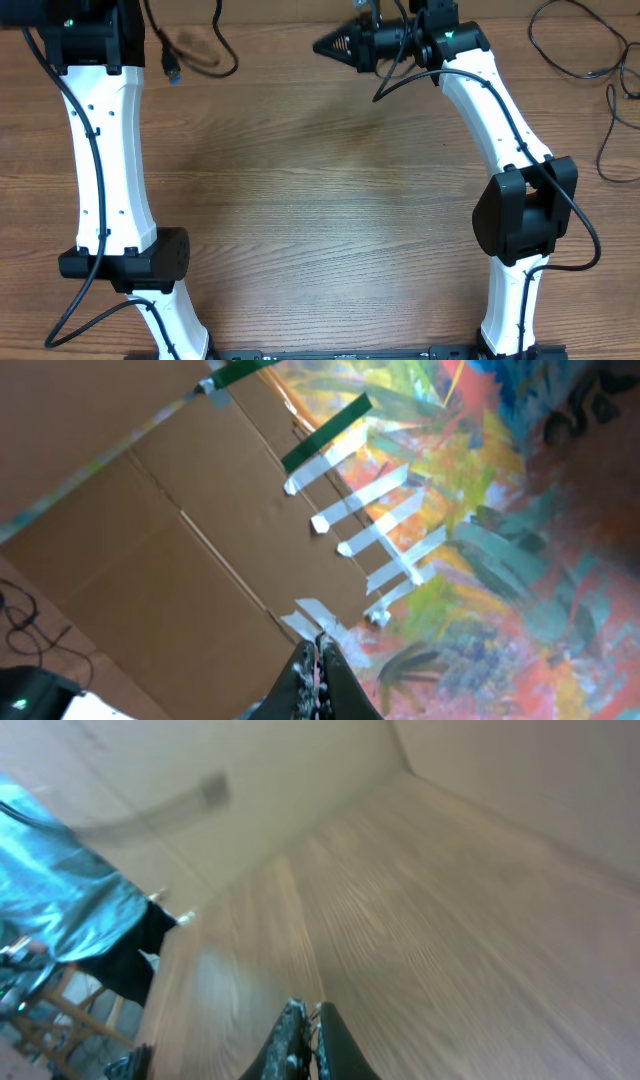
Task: Untangle cables
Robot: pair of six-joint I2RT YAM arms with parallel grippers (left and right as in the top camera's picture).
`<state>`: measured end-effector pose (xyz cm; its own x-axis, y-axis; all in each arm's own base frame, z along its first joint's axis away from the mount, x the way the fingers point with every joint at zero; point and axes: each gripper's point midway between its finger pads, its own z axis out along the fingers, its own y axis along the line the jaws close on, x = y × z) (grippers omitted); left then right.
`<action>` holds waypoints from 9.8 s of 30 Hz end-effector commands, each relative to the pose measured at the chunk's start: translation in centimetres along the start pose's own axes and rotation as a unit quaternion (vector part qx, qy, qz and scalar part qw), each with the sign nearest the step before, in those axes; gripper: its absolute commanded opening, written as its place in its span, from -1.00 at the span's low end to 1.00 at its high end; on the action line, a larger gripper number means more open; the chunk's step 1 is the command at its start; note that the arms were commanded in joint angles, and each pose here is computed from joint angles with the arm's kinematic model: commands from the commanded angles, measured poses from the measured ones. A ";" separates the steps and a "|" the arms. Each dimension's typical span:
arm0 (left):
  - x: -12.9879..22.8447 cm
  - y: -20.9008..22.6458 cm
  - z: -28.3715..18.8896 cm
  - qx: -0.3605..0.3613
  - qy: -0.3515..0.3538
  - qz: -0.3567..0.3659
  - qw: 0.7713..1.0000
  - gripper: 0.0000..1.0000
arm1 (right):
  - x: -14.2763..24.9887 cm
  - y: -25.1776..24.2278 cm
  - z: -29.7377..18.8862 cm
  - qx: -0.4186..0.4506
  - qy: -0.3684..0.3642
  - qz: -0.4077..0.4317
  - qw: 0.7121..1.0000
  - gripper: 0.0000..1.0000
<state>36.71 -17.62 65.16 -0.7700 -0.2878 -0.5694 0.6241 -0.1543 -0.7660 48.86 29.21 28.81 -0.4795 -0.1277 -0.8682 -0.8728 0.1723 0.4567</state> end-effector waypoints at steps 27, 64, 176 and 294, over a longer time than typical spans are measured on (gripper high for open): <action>0.9 -0.7 0.4 0.003 0.015 0.044 0.999 -0.92 | -9.2 12.4 6.7 -0.077 -0.068 0.466 0.879 -0.93; -0.3 -2.2 -1.5 0.010 -0.013 0.011 1.000 -0.92 | 5.9 8.1 8.2 0.155 0.127 0.257 0.945 -0.93; 7.9 26.0 -5.2 -0.561 -0.040 -0.031 0.826 -0.42 | 0.6 12.9 3.9 0.138 0.165 -0.257 0.942 -0.92; 7.6 16.5 -11.4 -0.648 0.001 0.157 0.746 1.00 | 24.6 -4.1 -61.4 0.566 -0.378 0.466 0.565 1.00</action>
<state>39.80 -11.02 44.77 -0.6137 -0.1474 -0.7757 0.0931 0.9621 -0.2565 29.03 -37.55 6.94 0.1388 0.9734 -0.1822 0.8208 -0.0101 0.5711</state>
